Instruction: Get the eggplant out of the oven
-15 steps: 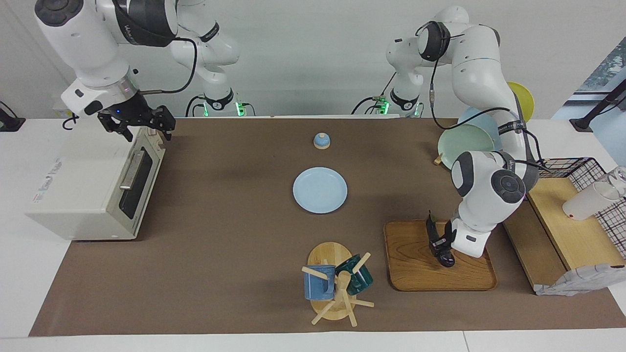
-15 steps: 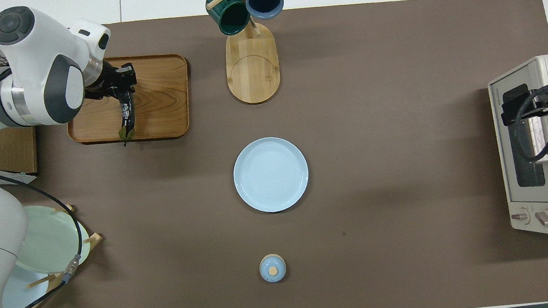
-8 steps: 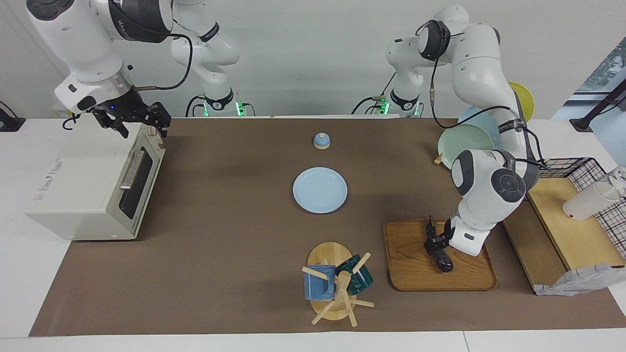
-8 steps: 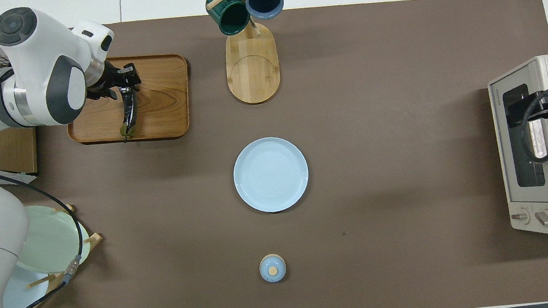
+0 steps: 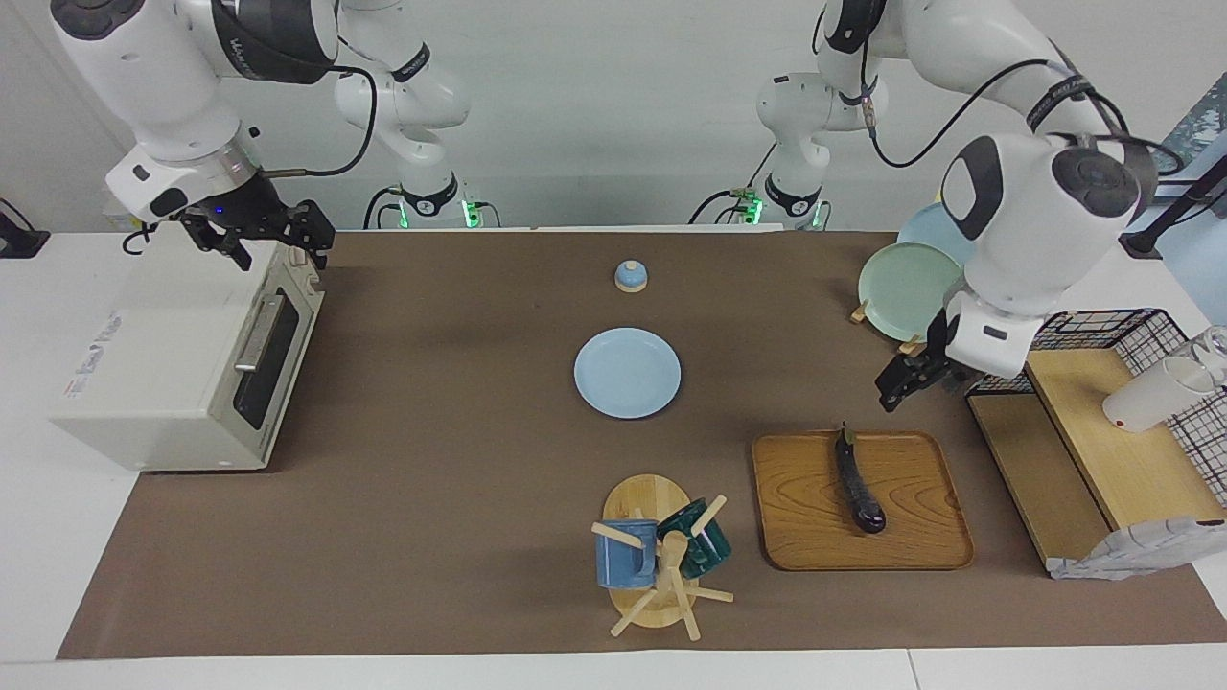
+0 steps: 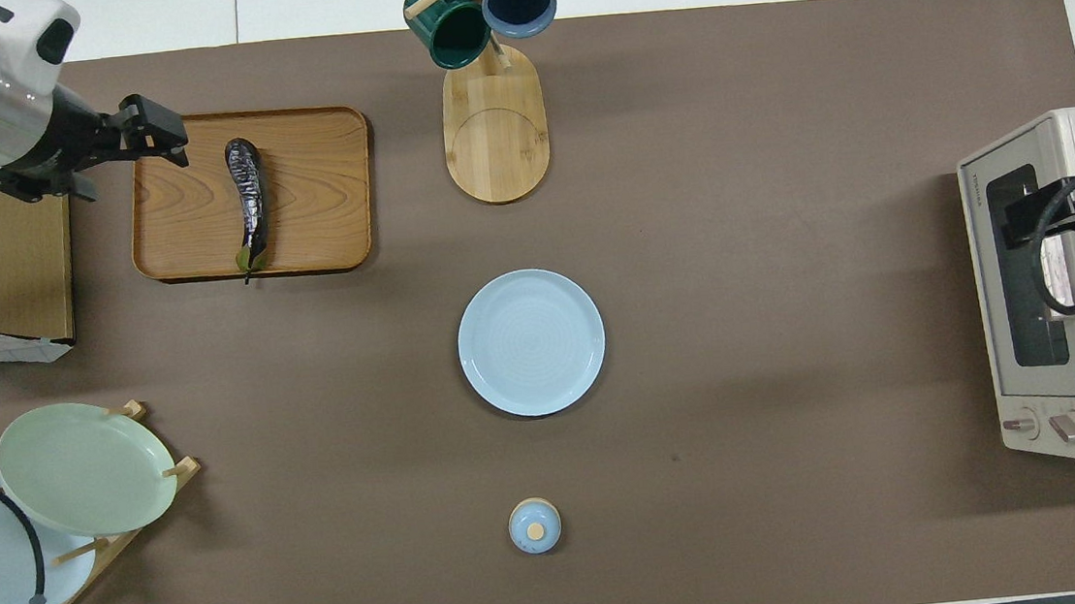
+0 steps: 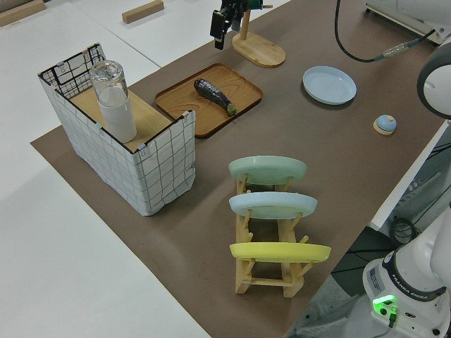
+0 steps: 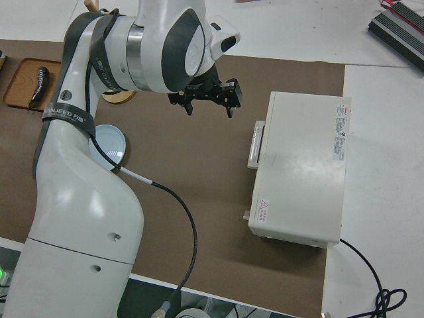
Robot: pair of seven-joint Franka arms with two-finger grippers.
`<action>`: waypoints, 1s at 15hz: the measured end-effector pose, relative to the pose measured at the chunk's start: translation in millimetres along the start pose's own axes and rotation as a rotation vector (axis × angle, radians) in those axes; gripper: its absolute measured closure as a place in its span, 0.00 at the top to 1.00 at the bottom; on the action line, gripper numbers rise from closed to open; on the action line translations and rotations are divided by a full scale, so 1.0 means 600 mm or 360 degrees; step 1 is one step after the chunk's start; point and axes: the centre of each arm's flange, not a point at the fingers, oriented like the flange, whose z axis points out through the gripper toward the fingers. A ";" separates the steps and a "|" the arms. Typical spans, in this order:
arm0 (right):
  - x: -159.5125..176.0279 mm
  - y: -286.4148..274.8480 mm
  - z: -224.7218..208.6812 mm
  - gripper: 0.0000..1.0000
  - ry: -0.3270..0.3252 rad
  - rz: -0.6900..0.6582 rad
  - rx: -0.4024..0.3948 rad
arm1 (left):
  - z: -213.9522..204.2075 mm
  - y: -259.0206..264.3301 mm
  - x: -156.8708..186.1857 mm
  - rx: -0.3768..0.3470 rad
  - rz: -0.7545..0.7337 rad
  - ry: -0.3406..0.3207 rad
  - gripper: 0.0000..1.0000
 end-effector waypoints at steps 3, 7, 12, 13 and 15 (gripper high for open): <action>0.000 0.000 0.000 1.00 0.0000 0.0000 0.0000 | -0.066 -0.027 -0.052 0.0037 -0.0008 -0.0063 1.00; 0.000 0.000 0.000 1.00 0.0000 0.0000 0.0000 | -0.072 -0.069 -0.110 0.0079 0.0049 -0.0148 1.00; 0.000 0.000 0.000 1.00 0.0000 0.0000 0.0000 | -0.030 -0.088 -0.165 0.0118 0.0064 -0.0232 1.00; 0.000 0.000 0.000 1.00 0.0000 0.0000 0.0000 | -0.031 -0.084 -0.171 0.0114 0.0071 -0.0227 1.00; 0.000 0.000 0.000 1.00 0.0000 0.0000 0.0000 | -0.045 -0.081 -0.179 0.0042 0.0062 -0.0237 1.00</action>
